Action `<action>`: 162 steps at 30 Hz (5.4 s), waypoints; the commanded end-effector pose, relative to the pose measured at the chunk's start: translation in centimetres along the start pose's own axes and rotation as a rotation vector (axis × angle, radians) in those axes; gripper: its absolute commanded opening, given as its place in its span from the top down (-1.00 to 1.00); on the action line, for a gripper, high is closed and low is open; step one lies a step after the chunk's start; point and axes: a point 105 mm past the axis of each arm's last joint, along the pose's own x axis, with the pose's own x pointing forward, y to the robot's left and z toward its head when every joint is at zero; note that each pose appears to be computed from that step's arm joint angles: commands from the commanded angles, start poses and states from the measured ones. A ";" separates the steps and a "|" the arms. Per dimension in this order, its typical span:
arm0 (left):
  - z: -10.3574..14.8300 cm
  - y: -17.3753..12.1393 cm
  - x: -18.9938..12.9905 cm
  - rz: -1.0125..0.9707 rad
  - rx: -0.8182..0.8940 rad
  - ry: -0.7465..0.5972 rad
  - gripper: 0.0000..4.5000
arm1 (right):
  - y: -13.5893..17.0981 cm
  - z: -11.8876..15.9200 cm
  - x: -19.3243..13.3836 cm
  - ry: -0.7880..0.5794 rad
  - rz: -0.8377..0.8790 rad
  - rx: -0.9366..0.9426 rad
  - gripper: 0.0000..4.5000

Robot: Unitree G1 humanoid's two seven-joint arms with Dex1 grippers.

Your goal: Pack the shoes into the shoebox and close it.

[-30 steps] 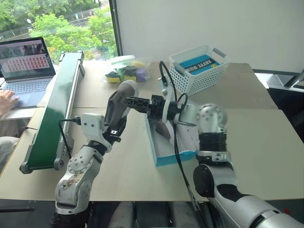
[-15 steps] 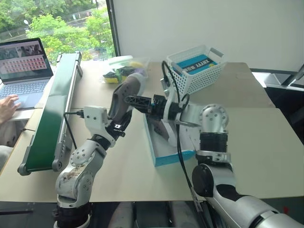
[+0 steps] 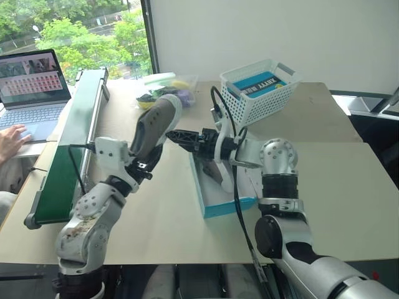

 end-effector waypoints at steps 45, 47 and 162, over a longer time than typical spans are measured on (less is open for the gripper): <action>-1.2 -1.2 -3.4 -0.216 0.203 0.152 -0.99 | 2.0 9.5 -3.7 -0.088 -0.254 -0.335 0.68; -1.4 -0.9 -3.4 -0.216 0.211 0.164 -0.99 | 1.4 8.8 -4.3 0.019 -0.306 -0.360 0.68; -2.1 -2.2 -1.9 -0.225 0.196 0.147 -1.00 | -7.6 2.7 -1.8 0.353 -0.494 -0.665 0.99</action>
